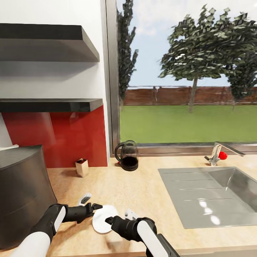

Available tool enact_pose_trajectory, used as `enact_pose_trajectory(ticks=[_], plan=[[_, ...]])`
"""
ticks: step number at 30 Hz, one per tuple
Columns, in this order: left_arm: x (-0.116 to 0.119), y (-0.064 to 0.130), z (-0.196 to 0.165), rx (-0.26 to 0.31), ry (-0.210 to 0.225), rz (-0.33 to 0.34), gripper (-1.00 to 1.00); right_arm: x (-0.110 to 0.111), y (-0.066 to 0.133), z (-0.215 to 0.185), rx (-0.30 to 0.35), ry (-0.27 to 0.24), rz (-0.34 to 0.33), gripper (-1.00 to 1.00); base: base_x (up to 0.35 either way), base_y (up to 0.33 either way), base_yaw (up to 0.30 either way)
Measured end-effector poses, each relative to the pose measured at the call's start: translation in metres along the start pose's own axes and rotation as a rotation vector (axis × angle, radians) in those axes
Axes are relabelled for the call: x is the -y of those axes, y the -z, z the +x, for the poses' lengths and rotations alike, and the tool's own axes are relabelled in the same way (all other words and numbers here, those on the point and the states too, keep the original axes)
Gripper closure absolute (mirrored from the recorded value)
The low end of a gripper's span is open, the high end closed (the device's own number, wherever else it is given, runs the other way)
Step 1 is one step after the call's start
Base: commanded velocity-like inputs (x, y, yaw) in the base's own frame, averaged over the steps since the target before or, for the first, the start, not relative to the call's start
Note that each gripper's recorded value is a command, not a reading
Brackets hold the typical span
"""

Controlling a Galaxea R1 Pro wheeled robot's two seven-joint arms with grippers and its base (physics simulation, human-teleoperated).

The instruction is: Set up a coffee station on the kitchen countertop: keep the coffee maker on the countertop, move the bottle of coffee from the kitchen shelf to the counter next to the coffee maker, place a paper coffee filter on top of the coffee maker, put the saucer next to the coffee maker with the coffee cup on the saucer, and place the electric kettle next to the coffee maker.

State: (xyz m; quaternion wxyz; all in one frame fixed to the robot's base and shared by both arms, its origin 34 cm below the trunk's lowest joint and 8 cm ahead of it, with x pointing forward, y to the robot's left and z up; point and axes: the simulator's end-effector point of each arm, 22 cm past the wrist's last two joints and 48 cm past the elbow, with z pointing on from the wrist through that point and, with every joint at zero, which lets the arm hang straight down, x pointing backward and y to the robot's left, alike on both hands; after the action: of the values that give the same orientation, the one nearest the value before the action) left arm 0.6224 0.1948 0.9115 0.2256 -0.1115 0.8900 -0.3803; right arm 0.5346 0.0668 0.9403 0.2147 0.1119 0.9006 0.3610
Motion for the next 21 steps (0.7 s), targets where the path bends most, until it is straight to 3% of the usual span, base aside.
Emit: enact_pose_trajectory(ticks=[21], plan=[[0.004,-0.0032,0.0026,-0.005,0.003,0.009,-1.0,0.0027,-0.001,0.0013,-0.003,-0.001,0.006,-1.0,0.0,0.0,0.0]])
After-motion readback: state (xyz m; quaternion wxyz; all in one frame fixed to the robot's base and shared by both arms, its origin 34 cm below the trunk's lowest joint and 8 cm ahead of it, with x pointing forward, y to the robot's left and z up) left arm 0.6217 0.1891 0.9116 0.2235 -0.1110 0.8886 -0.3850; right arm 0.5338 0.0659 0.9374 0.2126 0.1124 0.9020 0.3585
